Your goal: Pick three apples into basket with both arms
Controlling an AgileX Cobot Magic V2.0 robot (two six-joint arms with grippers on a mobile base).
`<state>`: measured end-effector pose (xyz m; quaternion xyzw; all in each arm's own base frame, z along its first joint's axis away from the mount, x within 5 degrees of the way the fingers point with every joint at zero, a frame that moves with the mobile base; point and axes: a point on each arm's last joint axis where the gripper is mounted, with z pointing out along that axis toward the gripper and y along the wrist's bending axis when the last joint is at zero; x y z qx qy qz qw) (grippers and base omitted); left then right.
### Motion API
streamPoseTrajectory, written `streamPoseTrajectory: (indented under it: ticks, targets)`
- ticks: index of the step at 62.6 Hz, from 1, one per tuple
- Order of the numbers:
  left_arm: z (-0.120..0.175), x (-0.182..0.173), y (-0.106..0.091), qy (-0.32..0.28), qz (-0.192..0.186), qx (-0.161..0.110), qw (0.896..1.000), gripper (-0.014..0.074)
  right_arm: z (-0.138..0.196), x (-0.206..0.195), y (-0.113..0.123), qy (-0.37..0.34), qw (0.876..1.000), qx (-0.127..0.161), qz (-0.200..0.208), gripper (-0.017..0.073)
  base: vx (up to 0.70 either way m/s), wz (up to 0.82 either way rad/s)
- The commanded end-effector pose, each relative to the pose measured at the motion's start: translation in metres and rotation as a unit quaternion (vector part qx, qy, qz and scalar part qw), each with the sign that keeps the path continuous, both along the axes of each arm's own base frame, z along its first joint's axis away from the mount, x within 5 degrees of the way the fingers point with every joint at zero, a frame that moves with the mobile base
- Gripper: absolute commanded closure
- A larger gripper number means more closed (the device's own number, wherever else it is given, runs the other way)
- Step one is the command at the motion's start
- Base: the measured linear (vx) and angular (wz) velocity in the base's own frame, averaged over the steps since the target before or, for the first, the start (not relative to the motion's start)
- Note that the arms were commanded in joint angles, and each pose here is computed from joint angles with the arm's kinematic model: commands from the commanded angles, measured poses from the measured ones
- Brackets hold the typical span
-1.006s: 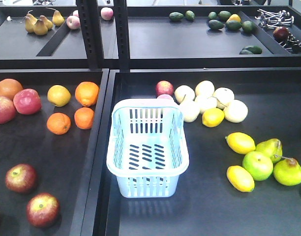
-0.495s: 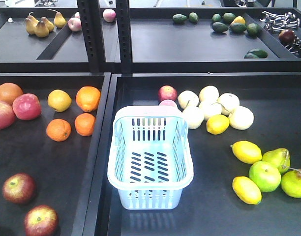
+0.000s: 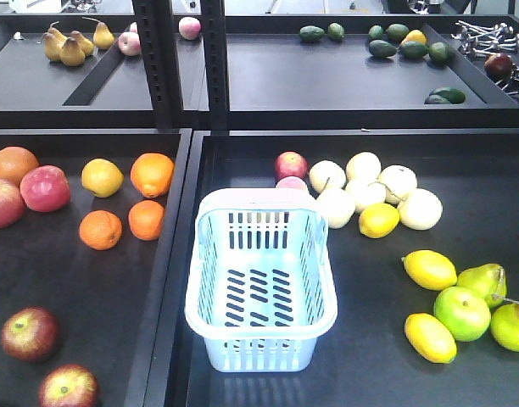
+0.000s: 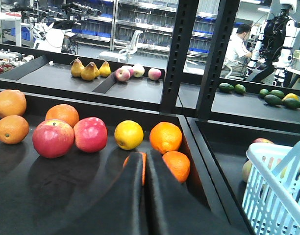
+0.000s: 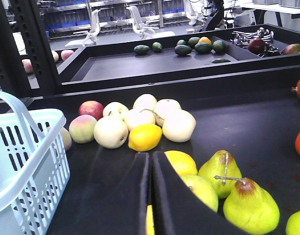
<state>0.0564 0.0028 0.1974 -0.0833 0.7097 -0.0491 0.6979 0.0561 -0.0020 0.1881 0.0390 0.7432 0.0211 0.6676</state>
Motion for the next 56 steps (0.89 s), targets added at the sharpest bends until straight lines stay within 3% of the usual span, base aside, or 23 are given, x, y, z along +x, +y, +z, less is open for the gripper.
streamPoseTrajectory:
  ticks: [1, 56]
  targets:
    - [0.0052, -0.001, -0.0005, -0.044, -0.003, -0.006, 0.999, 0.06, 0.0031, 0.0001, 0.0008, -0.038, 0.999, -0.008, 0.005, 0.0564, 0.02, 0.0]
    - [0.0052, -0.001, -0.0005, -0.044, -0.003, -0.006, 0.999, 0.06, 0.0031, 0.0001, 0.0008, -0.038, 0.999, -0.008, 0.005, 0.0564, 0.0, 0.0]
